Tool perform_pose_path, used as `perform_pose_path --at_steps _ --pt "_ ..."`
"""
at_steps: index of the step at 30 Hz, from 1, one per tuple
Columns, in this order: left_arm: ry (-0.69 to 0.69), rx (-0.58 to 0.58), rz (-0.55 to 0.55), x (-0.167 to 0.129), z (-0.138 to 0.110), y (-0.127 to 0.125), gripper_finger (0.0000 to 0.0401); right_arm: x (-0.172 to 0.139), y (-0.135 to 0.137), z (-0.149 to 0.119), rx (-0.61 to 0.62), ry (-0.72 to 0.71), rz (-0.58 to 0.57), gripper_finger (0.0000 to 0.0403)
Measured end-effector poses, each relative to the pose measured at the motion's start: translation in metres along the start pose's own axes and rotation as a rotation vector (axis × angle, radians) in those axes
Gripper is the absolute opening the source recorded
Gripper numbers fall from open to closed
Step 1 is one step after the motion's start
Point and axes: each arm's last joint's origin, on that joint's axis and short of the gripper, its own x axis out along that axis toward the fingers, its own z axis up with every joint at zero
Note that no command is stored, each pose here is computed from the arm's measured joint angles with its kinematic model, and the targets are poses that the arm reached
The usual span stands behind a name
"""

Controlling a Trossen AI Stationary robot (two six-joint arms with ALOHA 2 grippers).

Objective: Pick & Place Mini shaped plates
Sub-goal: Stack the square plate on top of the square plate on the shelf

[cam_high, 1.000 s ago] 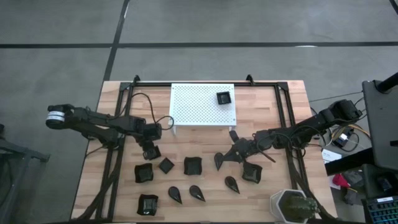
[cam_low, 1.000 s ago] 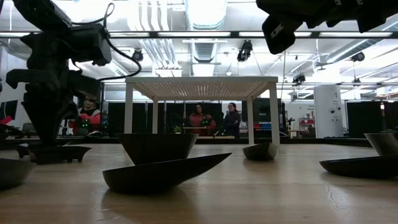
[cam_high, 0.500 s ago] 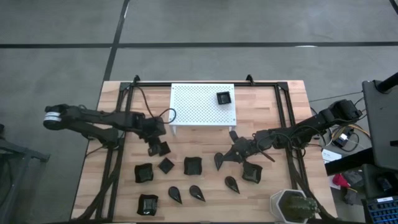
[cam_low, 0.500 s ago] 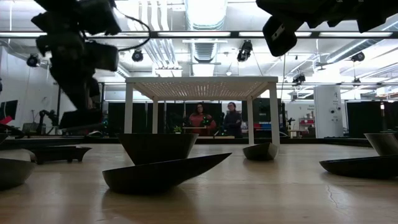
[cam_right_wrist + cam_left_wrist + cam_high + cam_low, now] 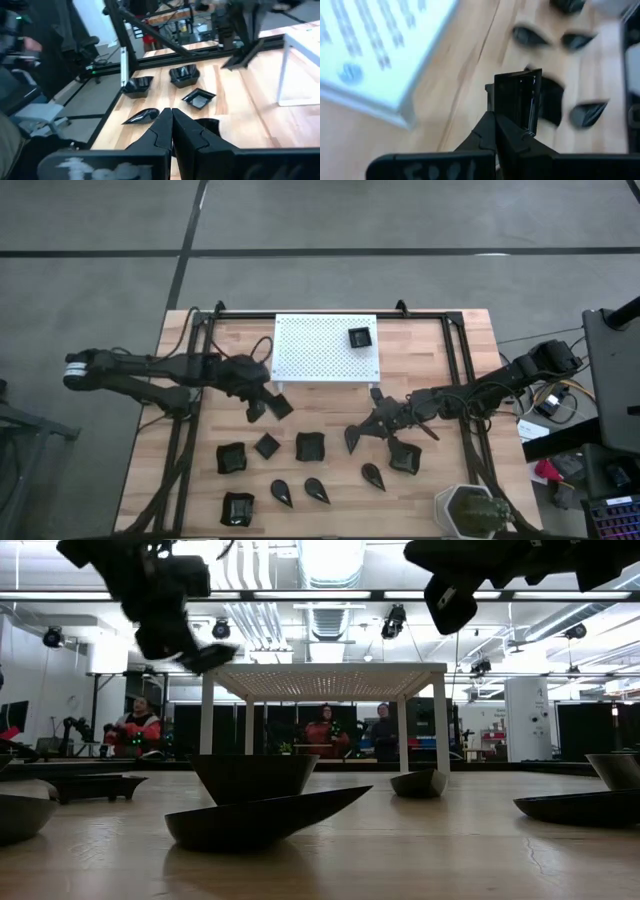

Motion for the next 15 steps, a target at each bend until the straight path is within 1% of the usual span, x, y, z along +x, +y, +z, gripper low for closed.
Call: perform_pose_path --at_steps 3,5,8,10,12,15 --pt "-0.120 -0.053 0.064 -0.006 0.011 -0.002 0.0000 0.000 0.000 0.000 0.042 -0.002 -0.005 0.0008" --pt "-0.200 -0.070 0.108 -0.009 0.017 -0.002 0.0000 0.000 -0.001 0.001 0.063 -0.014 -0.033 0.0008" --pt "-0.303 -0.087 0.130 -0.012 0.025 -0.004 0.0000 0.000 -0.004 0.003 0.067 -0.068 -0.119 0.0008" --pt "-0.372 -0.093 0.126 -0.013 0.031 -0.006 0.0000 -0.001 -0.006 0.005 0.067 -0.109 -0.201 0.0008" --pt "-0.455 -0.071 0.141 -0.016 0.038 -0.008 0.0000 -0.002 -0.008 0.007 0.067 -0.150 -0.294 0.0008" --pt "-0.590 -0.019 0.185 -0.021 0.048 -0.010 0.0000 -0.003 -0.010 0.013 0.021 -0.220 -0.375 0.0008"
